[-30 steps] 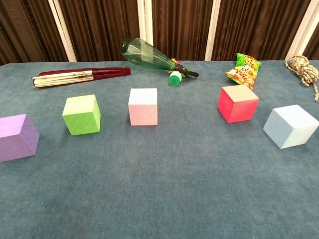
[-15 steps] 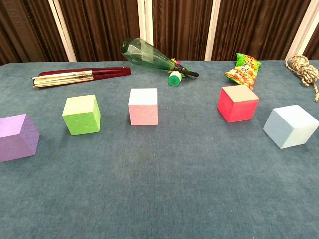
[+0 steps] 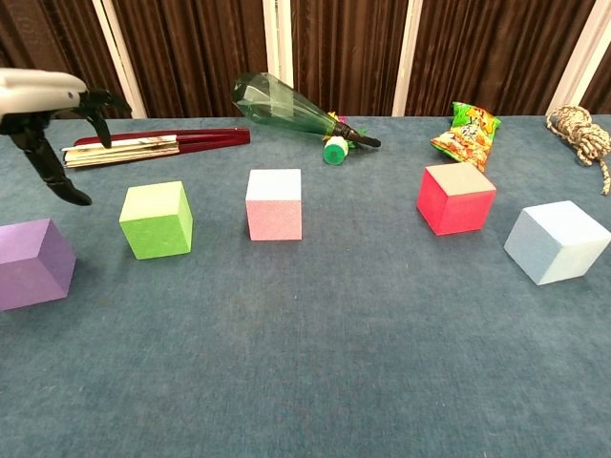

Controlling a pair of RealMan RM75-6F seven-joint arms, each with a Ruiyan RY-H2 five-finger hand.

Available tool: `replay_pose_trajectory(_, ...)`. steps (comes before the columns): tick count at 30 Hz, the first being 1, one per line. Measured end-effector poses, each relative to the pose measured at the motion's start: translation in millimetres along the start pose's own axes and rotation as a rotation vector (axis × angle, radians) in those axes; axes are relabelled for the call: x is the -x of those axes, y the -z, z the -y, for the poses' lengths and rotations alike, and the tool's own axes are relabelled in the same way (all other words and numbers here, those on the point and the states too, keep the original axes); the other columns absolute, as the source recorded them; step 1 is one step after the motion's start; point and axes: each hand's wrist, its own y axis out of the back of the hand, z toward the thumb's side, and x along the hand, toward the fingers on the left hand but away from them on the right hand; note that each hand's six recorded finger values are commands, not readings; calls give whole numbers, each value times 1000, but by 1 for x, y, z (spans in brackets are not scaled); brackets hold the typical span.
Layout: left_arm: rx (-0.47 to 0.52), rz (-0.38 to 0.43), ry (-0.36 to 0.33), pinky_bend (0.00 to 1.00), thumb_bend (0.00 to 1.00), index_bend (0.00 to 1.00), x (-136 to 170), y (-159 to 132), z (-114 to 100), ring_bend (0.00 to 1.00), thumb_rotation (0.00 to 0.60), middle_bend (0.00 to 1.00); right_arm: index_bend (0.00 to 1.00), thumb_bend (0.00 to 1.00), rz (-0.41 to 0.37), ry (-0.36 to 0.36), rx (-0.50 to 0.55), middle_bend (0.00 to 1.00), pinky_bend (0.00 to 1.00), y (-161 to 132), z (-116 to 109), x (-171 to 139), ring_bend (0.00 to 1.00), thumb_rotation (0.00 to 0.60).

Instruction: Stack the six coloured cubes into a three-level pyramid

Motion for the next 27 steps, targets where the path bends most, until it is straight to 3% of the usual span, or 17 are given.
replay_pose_trajectory(12, 2, -65, 48, 71, 92, 0, -35, -17, 16, 36, 600, 241, 0, 319, 10, -15, 20, 0, 0, 0, 1, 2, 0, 600)
replay_pose_trajectory(22, 9, -68, 94, 71, 107, 0, -50, -29, 33, 36, 600, 250, 0, 319, 15, -28, 26, 0, 0, 0, 2, 3, 0, 600)
replay_pose_trajectory(27, 7, -65, 103, 81, 131, 1, -53, -33, 39, 43, 600, 303, 0, 319, 18, -32, 26, 0, 0, 0, 3, 3, 0, 600)
